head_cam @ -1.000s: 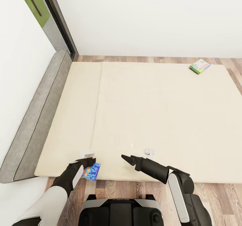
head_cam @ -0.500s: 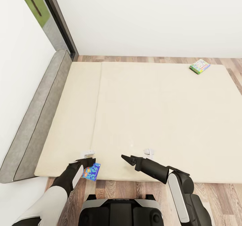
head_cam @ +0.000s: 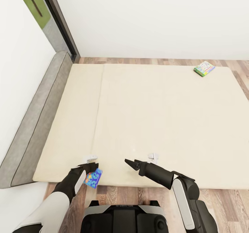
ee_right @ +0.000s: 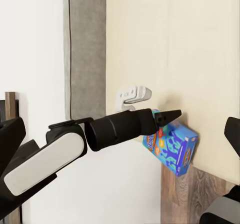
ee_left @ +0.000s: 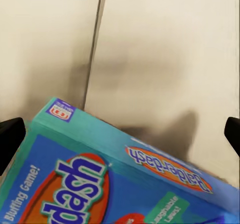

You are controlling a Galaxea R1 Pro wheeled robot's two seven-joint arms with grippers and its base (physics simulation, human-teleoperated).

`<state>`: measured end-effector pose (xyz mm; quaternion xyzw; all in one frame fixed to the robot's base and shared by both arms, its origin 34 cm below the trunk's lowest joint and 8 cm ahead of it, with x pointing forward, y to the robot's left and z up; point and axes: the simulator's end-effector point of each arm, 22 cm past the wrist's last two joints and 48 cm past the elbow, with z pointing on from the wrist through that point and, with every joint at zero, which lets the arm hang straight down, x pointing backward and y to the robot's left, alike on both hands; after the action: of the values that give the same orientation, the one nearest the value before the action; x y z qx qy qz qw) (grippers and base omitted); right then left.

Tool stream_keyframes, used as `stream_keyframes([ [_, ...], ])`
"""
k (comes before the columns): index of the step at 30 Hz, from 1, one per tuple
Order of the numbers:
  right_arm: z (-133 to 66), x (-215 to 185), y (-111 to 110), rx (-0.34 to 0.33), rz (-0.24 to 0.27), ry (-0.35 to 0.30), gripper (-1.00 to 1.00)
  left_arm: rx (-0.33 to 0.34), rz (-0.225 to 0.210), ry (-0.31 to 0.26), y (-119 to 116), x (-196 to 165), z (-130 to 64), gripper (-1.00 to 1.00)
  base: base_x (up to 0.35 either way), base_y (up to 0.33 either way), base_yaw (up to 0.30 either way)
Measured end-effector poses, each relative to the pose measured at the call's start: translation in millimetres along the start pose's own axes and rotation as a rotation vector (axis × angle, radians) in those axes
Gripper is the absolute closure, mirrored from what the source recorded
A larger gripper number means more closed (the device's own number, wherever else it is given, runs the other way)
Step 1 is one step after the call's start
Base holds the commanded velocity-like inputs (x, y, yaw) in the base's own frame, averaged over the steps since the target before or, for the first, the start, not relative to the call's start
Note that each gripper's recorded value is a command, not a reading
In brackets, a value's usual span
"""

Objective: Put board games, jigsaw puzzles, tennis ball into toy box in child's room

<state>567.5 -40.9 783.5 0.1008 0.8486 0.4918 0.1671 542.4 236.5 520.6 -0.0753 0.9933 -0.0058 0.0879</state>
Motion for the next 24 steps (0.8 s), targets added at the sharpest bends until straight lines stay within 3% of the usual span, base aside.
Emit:
stream_keyframes([
  [24,-0.1,-0.3,-0.1,0.0,-0.001,-0.001,-1.0,0.0,0.0,0.0,-0.1,0.0,0.0,-1.0,0.0,-0.006,0.0],
])
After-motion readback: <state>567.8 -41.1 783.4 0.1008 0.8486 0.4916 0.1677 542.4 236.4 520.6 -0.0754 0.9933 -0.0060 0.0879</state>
